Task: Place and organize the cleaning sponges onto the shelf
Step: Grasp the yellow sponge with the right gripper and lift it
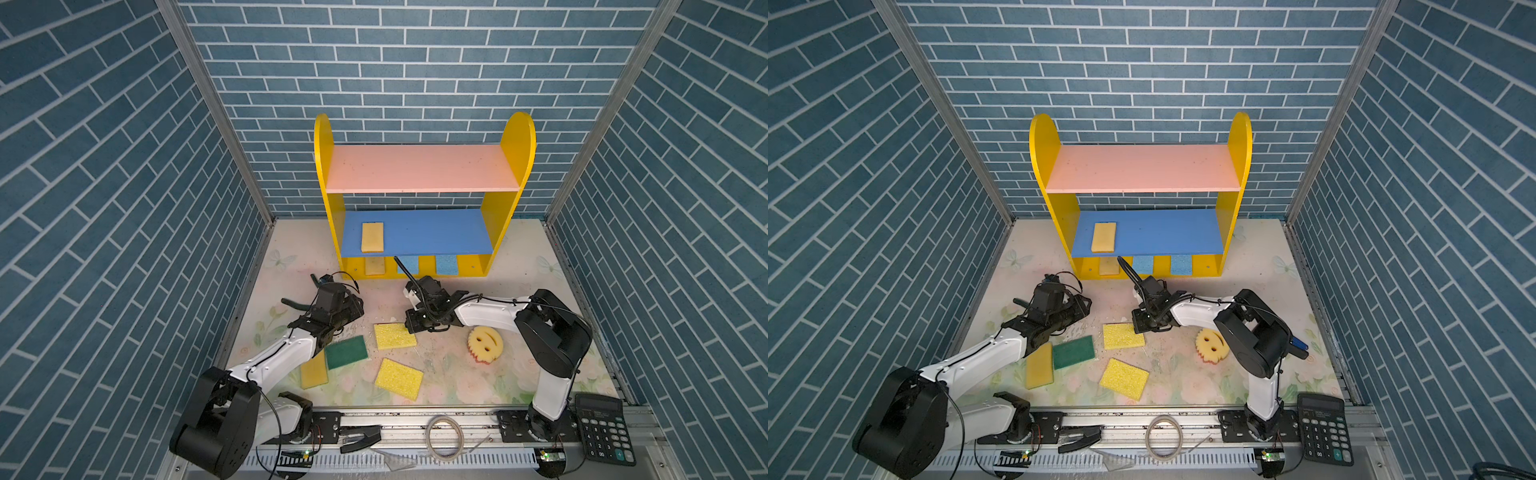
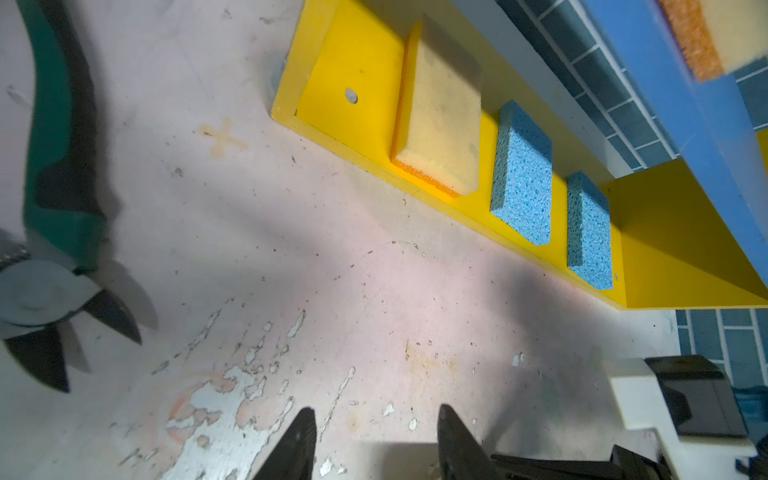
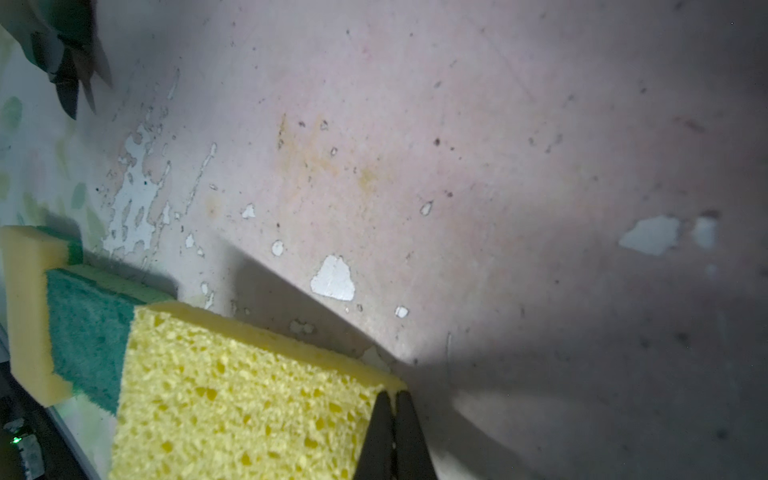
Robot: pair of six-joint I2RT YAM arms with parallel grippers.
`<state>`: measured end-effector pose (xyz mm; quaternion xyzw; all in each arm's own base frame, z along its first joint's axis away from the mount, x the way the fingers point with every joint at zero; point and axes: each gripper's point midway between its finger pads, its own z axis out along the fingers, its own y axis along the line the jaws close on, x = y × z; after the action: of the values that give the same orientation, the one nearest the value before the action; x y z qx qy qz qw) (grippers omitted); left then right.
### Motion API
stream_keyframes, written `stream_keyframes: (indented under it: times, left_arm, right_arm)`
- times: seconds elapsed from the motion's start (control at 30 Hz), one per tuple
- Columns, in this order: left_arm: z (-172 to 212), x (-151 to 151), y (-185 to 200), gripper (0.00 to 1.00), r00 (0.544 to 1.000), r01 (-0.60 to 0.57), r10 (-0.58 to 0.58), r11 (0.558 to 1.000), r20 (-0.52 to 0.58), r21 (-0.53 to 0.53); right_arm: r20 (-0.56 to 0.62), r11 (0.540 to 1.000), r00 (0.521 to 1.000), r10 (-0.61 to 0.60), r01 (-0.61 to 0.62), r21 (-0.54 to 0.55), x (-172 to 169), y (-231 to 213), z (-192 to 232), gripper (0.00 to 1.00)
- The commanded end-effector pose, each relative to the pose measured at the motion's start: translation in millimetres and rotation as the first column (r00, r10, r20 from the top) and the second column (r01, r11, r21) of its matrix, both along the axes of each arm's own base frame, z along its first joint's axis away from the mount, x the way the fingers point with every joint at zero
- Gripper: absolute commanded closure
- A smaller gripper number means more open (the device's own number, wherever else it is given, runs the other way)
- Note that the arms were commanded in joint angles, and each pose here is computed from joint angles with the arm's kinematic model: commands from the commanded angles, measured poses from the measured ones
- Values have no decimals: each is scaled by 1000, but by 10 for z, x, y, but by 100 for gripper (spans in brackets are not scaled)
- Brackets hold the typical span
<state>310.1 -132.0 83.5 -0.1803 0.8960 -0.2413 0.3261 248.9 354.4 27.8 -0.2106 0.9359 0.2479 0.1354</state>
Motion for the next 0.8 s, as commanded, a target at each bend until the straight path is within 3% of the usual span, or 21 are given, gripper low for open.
stream_keyframes:
  times: [0.0, 0.17, 0.37, 0.53, 0.77]
  left_arm:
    - [-68, -4, -119, 47, 999, 44, -44, 999, 0, -17]
    - [-159, 36, -261, 43, 996, 90, -91, 995, -21, -38]
    - [182, 114, -547, 35, 977, 193, -190, 981, 97, -21]
    - [409, 99, -735, 29, 949, 259, -245, 965, 197, -46]
    - [665, -64, -1026, 28, 903, 373, -315, 913, 294, -168]
  right_arm:
    - [75, 998, 997, 18, -14, -54, 117, -61, 204, 100]
    - [141, 993, 984, 105, -96, -72, 156, -57, 520, 100]
    - [129, 979, 971, 203, -197, -54, 142, -133, 930, 100]
    - [133, 960, 956, 262, -272, 61, 77, -127, 1303, 100]
    - [82, 923, 929, 362, -370, 111, -87, -97, 1484, 100]
